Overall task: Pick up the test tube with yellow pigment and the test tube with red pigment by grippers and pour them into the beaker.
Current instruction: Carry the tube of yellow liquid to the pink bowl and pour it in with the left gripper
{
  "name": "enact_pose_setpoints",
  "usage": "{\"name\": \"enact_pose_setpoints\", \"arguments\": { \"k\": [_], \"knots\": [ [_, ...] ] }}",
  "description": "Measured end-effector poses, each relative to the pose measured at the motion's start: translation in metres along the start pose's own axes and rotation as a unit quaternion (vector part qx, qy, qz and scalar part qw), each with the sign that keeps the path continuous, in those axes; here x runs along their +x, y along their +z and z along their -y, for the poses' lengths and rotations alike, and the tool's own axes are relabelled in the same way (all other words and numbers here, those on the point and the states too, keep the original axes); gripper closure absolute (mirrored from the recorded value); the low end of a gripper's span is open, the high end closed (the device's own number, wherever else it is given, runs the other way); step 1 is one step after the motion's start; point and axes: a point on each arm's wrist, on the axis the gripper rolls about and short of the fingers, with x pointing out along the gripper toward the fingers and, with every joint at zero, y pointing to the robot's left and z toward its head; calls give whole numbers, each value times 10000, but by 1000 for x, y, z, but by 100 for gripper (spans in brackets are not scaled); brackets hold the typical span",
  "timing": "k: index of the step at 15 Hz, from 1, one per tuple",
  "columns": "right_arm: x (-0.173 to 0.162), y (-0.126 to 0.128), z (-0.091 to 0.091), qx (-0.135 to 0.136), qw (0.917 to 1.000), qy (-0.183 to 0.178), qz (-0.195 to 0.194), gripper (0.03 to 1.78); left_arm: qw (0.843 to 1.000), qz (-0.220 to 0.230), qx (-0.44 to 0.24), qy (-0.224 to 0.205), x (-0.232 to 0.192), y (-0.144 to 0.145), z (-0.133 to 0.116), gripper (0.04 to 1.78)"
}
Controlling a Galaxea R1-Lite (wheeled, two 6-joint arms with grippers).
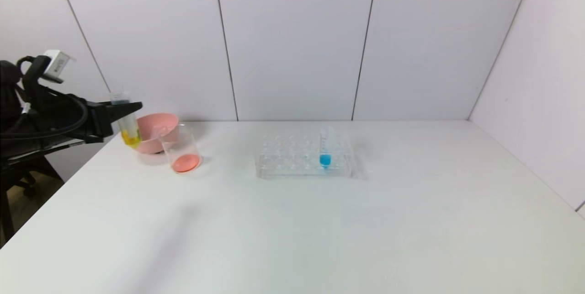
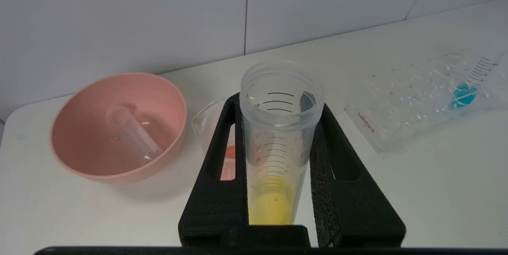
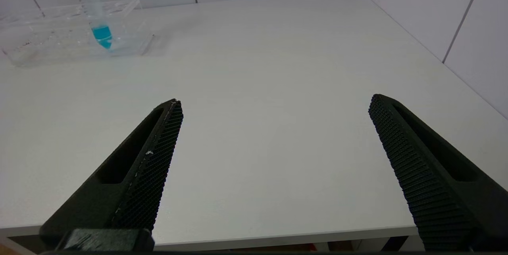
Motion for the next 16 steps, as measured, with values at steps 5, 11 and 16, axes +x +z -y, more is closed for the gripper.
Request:
{"name": "enact_pose_setpoints", "arguments": {
  "k": [5,11,16],
  "knots": [
    [0,0,0,0,10000,0,0,10,9981,-493,241,-291,-3,2,-46,137],
    [0,0,0,-2,10000,0,0,10,9821,-1512,580,-964,30,20,-61,137],
    [0,0,0,-2,10000,0,0,10,9575,-2379,686,-1478,63,20,-50,137]
  ]
}}
